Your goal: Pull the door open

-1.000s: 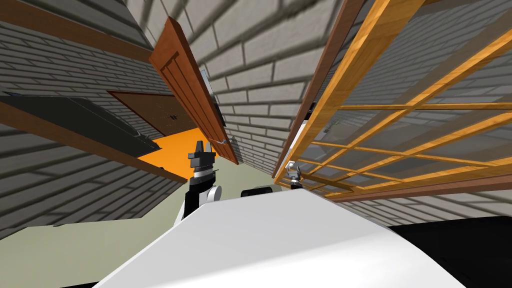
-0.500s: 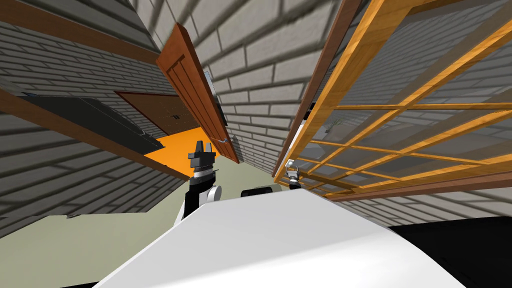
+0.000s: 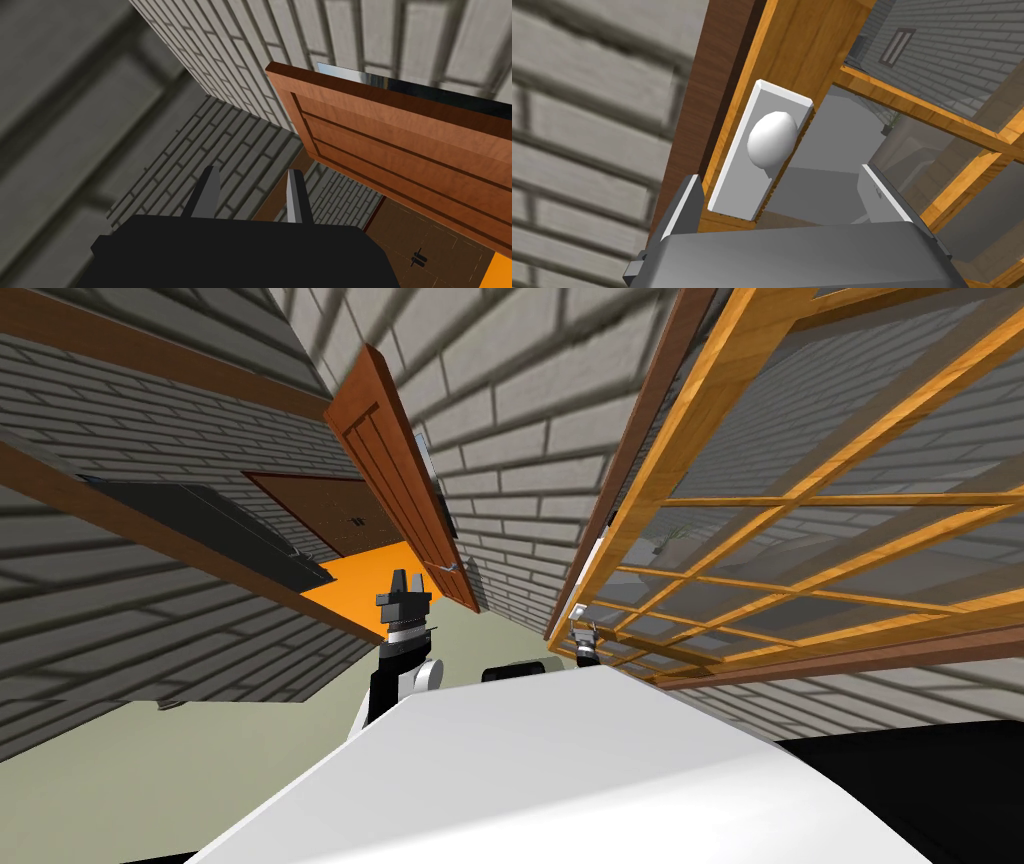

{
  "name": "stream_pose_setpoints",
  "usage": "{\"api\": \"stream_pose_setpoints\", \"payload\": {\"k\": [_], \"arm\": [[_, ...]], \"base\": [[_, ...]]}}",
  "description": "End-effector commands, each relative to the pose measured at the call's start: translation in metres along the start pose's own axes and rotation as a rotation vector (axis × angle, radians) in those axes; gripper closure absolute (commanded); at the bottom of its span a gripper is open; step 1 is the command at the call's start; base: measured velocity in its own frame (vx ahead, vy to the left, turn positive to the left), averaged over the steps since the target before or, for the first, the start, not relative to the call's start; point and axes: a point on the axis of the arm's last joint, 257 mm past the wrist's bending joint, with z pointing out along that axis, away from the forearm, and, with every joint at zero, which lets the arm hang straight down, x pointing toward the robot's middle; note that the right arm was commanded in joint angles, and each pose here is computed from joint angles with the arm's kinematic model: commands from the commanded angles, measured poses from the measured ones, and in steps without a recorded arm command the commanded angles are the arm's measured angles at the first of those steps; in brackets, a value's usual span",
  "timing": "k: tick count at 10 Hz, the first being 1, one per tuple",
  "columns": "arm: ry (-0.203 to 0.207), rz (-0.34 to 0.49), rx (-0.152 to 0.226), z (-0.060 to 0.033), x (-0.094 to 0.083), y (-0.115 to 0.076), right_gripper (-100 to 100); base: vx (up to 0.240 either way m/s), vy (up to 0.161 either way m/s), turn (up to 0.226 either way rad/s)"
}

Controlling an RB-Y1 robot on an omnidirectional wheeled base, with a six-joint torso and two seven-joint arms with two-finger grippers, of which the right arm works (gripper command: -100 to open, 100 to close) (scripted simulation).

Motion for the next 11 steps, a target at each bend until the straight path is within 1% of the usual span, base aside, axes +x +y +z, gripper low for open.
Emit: {"api": "stream_pose_setpoints", "payload": {"k": [1, 2, 3, 5, 6, 9, 11], "arm": [[-0.003, 0.049, -0.002, 0.0000, 0.000, -0.002, -100], [-0.008, 0.102, -0.004, -0.0006, 0.001, -0.004, -100], [-0.008, 0.108, -0.004, -0.0006, 0.001, -0.004, -100], [-0.017, 0.206, -0.009, -0.0017, 0.001, -0.009, -100], [-0.017, 0.218, -0.009, -0.0017, 0.001, -0.009, -100], [-0.028, 0.348, -0.016, -0.0033, 0.002, -0.014, -100], [-0.033, 0.415, -0.020, -0.0041, 0.002, -0.017, -100]], "base": [[-0.051, 0.000, 0.014], [-0.051, -0.011, 0.028], [-0.038, -0.005, 0.015], [-0.052, -0.007, 0.036], [-0.047, -0.006, 0.013], [-0.044, -0.003, 0.027], [-0.052, -0.006, 0.022]]}}
